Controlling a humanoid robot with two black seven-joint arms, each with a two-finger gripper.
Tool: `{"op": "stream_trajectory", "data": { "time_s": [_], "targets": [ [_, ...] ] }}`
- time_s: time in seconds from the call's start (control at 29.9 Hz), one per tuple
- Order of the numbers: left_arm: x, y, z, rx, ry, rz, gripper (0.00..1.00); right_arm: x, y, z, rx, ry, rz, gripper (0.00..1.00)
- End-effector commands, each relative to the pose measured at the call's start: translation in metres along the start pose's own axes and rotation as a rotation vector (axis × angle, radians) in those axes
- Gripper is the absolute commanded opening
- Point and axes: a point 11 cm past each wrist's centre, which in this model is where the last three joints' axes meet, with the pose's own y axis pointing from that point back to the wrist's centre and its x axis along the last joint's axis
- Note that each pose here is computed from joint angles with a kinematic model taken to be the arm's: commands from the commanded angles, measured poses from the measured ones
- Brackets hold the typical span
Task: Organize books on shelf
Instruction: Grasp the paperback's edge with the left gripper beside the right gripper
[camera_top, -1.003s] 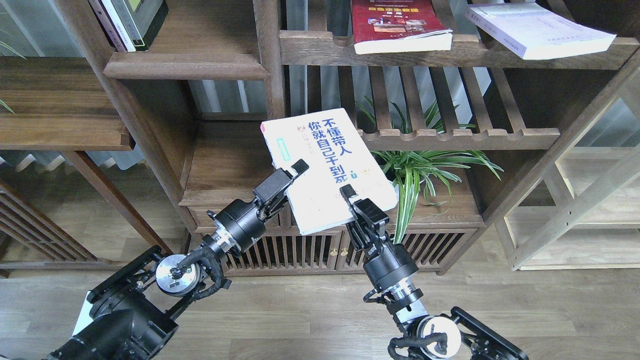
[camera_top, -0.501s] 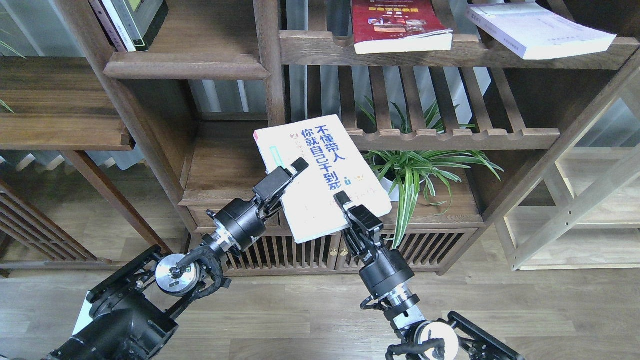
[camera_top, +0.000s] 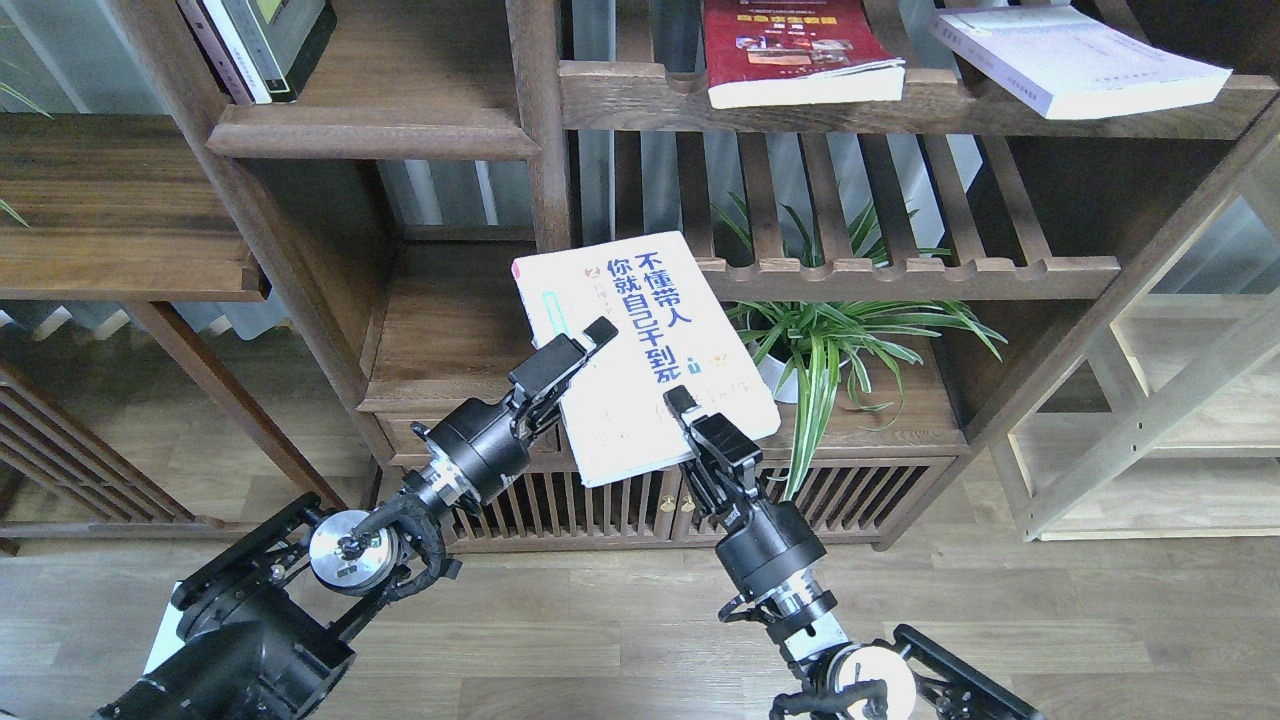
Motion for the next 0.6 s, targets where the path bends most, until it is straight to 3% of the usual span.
{"op": "stream_trajectory", "data": {
  "time_s": [0.0,0.4,0.57],
  "targets": [
    [-0.0034,-0.0015,-0.0062,0.017,0.005,-0.012,0.46,-0.0008,-0.0007,0.0007,-0.003,0.000,-0.003,0.06],
    [-0.0040,-0.0019,-0.0080,0.021,0.008,-0.014,0.20,-0.0011,-0.0014,0.0072,-0.015,-0.006,-0.005,0.07],
    [-0.0033,-0.0015,-0.0070,0.013,0.021,-0.013,0.03,-0.0002,0.0001,0.0041,-0.013,0.002,-0.002,0.13]
  ]
}}
